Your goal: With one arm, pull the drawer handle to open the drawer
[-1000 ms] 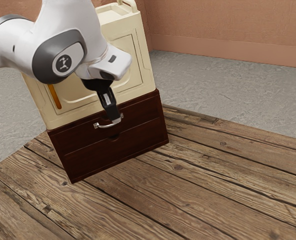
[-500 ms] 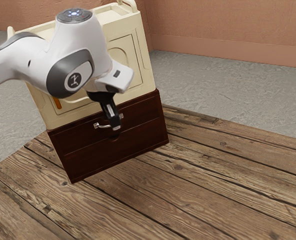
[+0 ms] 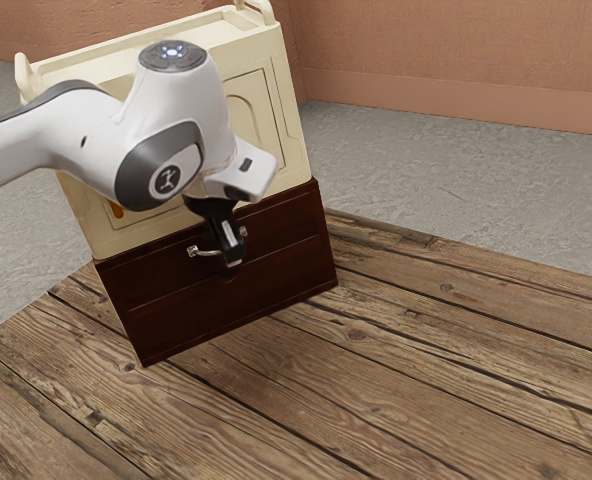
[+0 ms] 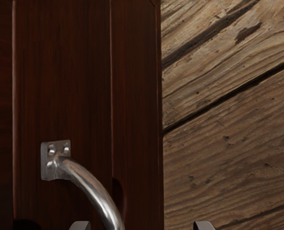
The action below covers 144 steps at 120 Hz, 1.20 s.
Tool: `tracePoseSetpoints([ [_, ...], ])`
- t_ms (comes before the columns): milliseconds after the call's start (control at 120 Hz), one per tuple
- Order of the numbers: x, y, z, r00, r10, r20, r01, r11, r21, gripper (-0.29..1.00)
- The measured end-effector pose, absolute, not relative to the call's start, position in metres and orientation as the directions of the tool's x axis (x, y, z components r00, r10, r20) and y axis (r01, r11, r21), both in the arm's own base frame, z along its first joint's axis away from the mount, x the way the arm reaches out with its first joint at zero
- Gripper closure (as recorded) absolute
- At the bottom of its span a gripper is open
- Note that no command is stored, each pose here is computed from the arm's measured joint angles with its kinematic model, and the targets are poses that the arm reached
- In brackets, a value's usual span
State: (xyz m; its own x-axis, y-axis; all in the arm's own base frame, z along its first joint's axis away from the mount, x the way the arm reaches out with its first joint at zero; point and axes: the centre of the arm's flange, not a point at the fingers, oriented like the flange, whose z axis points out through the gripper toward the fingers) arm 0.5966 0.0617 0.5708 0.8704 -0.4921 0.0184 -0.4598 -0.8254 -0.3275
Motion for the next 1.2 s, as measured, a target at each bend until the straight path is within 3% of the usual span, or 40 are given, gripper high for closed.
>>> tracePoseSetpoints([
  [517,0.577,0.056,0.566,0.874,-0.486,0.015,-0.456,-0.830,-0.322,0.62],
  [1200,0.557,0.017,0.565,0.857,-0.514,0.045,-0.480,-0.826,-0.297,0.64],
])
